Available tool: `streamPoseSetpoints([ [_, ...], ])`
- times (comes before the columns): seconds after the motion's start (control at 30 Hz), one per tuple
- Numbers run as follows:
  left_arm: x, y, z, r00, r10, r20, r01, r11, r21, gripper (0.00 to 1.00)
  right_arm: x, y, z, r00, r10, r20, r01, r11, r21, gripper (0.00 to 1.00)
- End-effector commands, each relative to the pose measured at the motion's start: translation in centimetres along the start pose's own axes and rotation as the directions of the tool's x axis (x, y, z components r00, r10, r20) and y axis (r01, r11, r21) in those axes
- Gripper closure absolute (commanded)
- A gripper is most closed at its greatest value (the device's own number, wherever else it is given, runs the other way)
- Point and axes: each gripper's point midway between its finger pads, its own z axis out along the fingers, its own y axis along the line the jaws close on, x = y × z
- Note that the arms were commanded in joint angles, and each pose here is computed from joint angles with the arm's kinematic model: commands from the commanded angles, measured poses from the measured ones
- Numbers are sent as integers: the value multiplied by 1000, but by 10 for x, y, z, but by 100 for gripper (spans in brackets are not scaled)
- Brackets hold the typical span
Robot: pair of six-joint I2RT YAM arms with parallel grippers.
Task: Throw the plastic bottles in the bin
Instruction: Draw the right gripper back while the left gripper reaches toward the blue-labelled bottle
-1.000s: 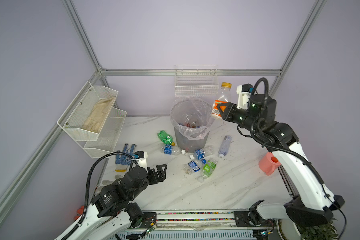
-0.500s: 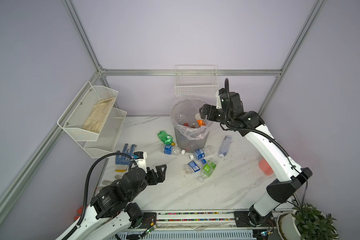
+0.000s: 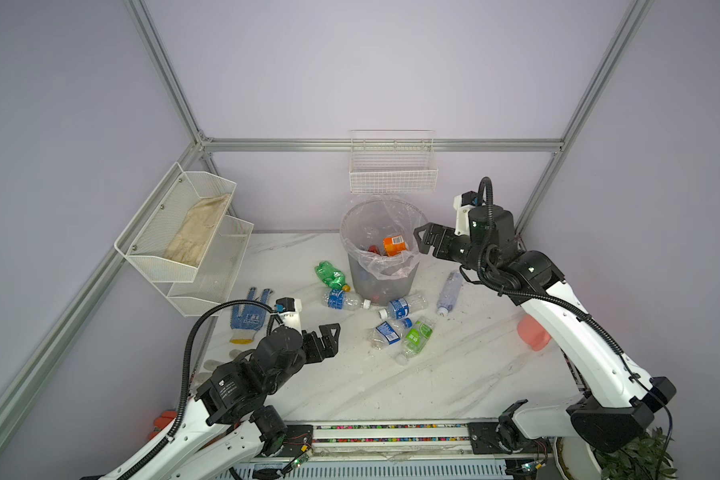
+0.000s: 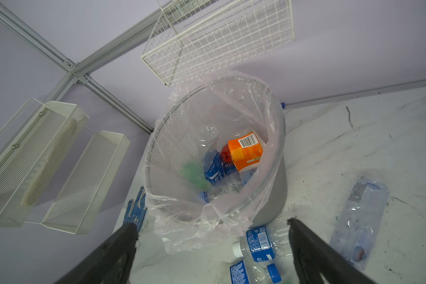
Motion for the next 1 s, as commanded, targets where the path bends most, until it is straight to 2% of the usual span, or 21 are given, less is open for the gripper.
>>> streamPoseSetpoints([
  [0.0,1,-12,17,999,-53,5,53,998,33,0,-9,5,-16,999,13,46,-12,999,-30,3],
  [0.33,-8,-25,60,980,-187,-70,192,978,75,0,7,-15,-28,999,9,44,-10,1000,15,3],
  [0.47,-13,-10,73,961,-269,-69,268,963,-25,0,20,-26,-28,1000,5,24,-6,999,43,3],
  [0.67,-16,6,91,918,-390,-73,375,913,-162,0,35,-39,-29,1000,10,1,-10,997,72,3],
  [0.97,-38,20,107,832,-554,41,548,807,-219,0,57,-59,-47,999,44,-9,-42,994,101,3],
])
